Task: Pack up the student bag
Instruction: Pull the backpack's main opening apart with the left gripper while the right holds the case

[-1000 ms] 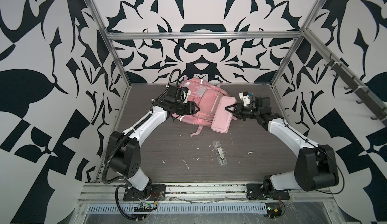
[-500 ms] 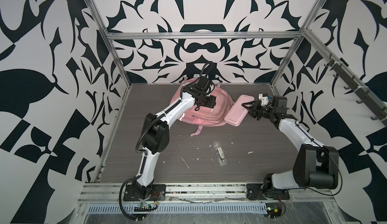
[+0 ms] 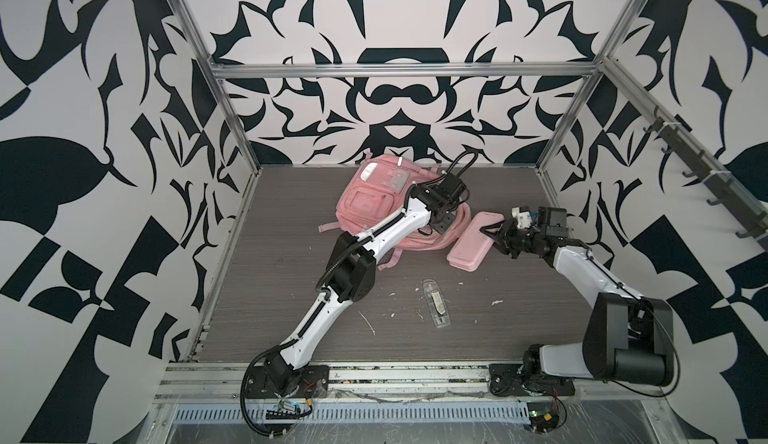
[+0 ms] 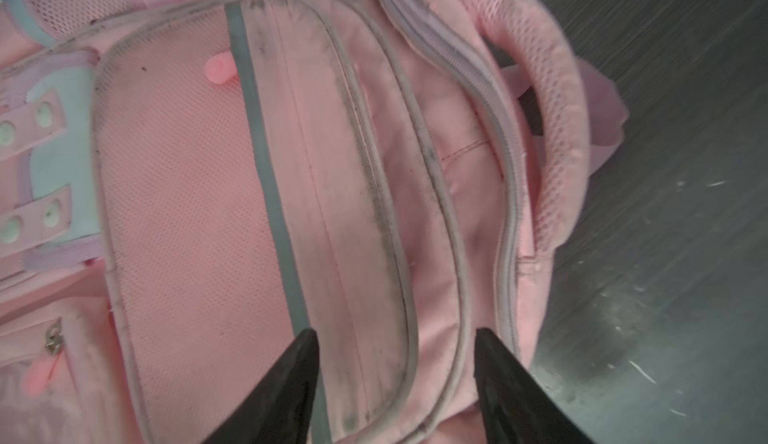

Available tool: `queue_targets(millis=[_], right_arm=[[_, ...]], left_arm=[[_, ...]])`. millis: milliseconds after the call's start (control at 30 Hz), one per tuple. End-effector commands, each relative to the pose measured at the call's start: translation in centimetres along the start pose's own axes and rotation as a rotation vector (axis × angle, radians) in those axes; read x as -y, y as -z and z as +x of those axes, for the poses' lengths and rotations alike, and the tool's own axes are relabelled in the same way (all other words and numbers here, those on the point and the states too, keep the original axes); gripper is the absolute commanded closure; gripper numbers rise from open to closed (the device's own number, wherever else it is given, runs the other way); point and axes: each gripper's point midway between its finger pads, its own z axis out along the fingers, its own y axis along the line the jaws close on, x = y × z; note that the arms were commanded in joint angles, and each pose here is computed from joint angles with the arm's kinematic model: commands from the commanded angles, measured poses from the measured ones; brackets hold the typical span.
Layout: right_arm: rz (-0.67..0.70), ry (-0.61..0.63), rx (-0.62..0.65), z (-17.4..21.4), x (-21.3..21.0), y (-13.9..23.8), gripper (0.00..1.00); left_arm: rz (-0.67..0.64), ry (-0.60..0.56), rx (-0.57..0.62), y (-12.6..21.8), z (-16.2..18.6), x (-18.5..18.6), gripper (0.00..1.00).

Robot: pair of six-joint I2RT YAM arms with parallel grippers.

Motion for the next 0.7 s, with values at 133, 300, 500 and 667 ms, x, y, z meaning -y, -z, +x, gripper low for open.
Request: queue_targets(millis=[133,300,500,667], right_arm=[[-0.029,0.063,0.017,0.2,-1.2,1.0,0.93],[-0.032,0.049,0.016,0.2,-1.1,0.9,0.93],[-0.062,0.05,0.014,0.1,-1.6,0.7,0.93],[-0.077,0.048,0.02,-0.3,-1.8,0.5,0.93]], left_arm=[[-0.155,-0.102,-0.076,-2.2,1.7,-1.8,0.41],[-0.179,-0.089,-0.089,-2.3,2.2,-2.3,0.66],[-0.174,-0.007,-0.028,0.8,1.3,-3.8,1.0],[-0.147,0.028,0.034,4.8,0.2,-4.4,1.0]])
